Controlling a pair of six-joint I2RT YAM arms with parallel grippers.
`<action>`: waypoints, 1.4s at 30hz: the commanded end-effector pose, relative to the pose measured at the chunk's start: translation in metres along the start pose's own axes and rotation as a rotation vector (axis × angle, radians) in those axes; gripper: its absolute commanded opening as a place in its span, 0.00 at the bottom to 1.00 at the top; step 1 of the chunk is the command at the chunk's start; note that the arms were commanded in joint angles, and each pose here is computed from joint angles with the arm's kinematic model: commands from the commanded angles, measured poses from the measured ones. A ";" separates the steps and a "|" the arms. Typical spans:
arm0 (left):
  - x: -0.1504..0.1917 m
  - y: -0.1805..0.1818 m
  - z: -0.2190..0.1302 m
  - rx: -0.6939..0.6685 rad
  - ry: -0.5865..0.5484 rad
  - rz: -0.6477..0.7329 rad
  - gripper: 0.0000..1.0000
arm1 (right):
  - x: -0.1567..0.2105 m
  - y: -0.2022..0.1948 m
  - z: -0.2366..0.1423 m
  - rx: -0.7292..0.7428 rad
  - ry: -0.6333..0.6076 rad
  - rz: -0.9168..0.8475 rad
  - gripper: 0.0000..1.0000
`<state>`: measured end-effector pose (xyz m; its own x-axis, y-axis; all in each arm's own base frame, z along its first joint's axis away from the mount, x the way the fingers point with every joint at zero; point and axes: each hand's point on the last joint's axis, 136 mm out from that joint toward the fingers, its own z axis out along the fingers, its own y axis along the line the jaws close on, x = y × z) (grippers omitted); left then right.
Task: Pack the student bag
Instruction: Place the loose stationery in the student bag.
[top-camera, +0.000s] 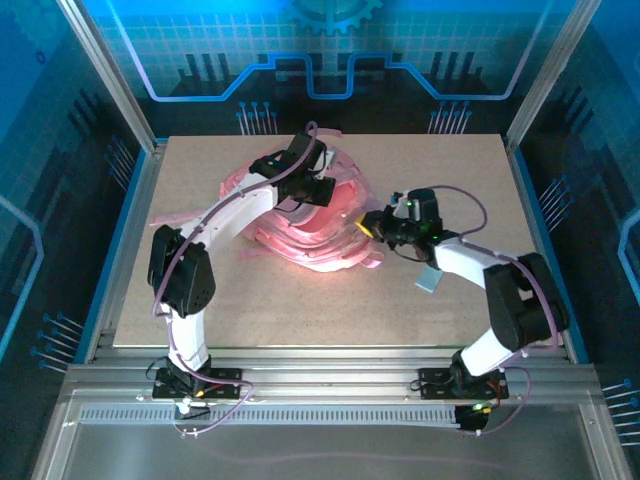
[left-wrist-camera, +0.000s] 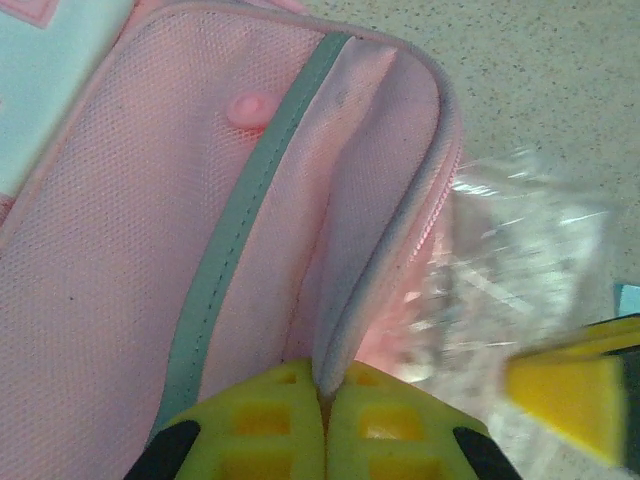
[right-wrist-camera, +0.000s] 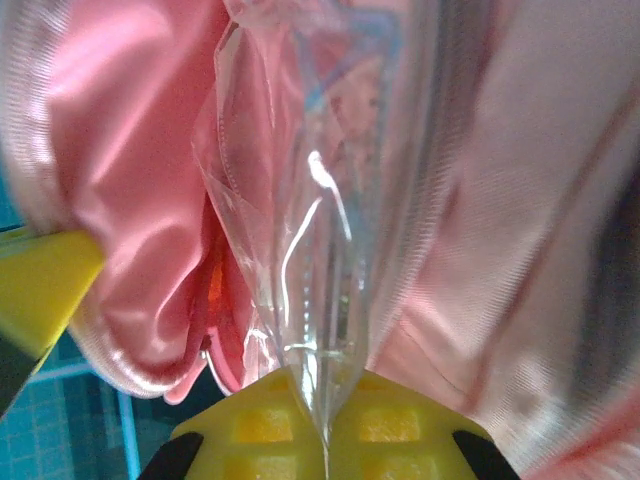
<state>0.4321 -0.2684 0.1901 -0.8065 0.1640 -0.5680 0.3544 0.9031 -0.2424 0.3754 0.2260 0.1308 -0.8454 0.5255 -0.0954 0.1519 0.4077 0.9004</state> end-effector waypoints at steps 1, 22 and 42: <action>-0.030 -0.035 -0.039 0.156 -0.109 -0.021 0.00 | -0.023 0.037 0.018 -0.136 -0.104 0.087 0.00; -0.022 -0.053 -0.042 0.264 -0.089 0.024 0.00 | -0.023 0.068 0.089 -0.146 -0.117 0.127 0.00; -0.039 -0.014 -0.031 0.193 -0.159 -0.138 0.00 | -0.015 0.036 0.028 0.097 -0.144 0.034 0.68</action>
<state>0.4374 -0.2737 0.2134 -0.8077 0.0425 -0.5881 0.3403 0.8482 -0.4059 0.4237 0.2745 0.1465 -0.7448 0.6625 -0.0796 0.2374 0.3746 0.8963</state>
